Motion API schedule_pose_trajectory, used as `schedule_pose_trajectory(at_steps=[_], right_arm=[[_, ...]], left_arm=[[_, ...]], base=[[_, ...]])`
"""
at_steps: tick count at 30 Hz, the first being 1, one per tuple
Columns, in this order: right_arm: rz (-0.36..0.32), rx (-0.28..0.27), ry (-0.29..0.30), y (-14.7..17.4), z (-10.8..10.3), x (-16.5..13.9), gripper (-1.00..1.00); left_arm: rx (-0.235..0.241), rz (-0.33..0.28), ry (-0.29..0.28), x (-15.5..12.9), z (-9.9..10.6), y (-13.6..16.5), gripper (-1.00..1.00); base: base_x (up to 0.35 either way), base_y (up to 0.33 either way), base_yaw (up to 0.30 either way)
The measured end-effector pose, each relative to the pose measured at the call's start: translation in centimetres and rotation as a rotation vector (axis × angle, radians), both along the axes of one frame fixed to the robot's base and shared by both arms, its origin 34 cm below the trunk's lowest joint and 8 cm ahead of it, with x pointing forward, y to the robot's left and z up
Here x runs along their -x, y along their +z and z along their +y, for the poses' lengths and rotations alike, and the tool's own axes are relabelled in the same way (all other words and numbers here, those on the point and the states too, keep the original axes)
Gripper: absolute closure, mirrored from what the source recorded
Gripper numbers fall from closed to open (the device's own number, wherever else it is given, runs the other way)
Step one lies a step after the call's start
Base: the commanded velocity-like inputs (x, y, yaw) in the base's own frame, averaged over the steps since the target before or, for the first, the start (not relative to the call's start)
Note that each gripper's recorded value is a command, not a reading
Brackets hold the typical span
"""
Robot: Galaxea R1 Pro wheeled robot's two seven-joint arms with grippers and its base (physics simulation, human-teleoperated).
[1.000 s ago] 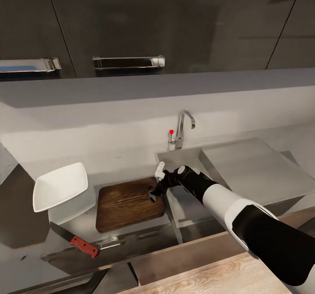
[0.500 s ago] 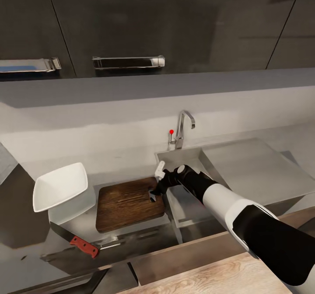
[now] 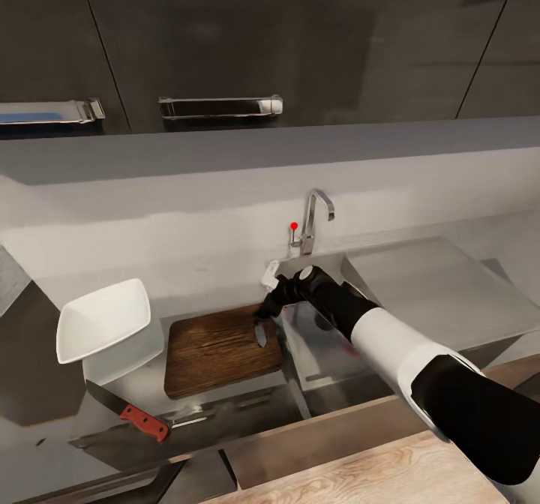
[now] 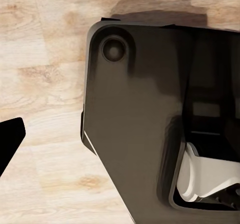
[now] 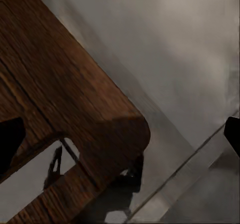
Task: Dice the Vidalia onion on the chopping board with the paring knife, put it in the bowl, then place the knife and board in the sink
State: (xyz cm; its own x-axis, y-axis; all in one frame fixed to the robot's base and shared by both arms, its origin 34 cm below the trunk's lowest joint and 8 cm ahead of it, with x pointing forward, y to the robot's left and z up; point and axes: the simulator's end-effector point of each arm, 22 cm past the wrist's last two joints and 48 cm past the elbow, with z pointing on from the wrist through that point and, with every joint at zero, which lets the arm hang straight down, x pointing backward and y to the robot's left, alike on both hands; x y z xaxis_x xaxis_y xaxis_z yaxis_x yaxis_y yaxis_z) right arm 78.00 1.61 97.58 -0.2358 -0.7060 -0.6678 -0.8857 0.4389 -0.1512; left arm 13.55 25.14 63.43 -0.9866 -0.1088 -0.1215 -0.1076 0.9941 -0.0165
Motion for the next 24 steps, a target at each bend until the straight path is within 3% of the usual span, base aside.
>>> schedule_pose_trajectory(at_steps=[4, 6, 11, 17, 24], right_arm=[[-0.023, -0.027, -0.045, 2.7, -0.9, -1.4, -1.00], [-0.041, -0.071, -0.090, 5.0, -1.8, -2.7, -1.00], [-0.059, -0.132, -0.157, 7.2, -3.4, -4.4, -1.00], [-0.125, -0.117, -0.252, 7.9, -6.4, -6.7, -1.00], [-0.195, -0.106, -0.312, 7.4, -7.8, -7.6, -1.00]], left_arm=[[0.000, 0.000, 0.000, 0.0, 0.0, 0.0, -1.00], [0.000, 0.001, 0.000, 0.0, 0.0, 0.0, -1.00], [0.000, 0.001, 0.000, 0.0, 0.0, 0.0, -1.00], [0.000, 0.002, -0.001, 0.0, 0.0, 0.0, -1.00], [0.000, 0.002, 0.000, 0.0, 0.0, 0.0, -1.00]], base=[[-0.155, 0.000, 0.000], [-0.252, 0.000, 0.000], [-0.287, 0.000, 0.000], [-0.306, 0.000, 0.000], [-0.309, 0.000, 0.000]])
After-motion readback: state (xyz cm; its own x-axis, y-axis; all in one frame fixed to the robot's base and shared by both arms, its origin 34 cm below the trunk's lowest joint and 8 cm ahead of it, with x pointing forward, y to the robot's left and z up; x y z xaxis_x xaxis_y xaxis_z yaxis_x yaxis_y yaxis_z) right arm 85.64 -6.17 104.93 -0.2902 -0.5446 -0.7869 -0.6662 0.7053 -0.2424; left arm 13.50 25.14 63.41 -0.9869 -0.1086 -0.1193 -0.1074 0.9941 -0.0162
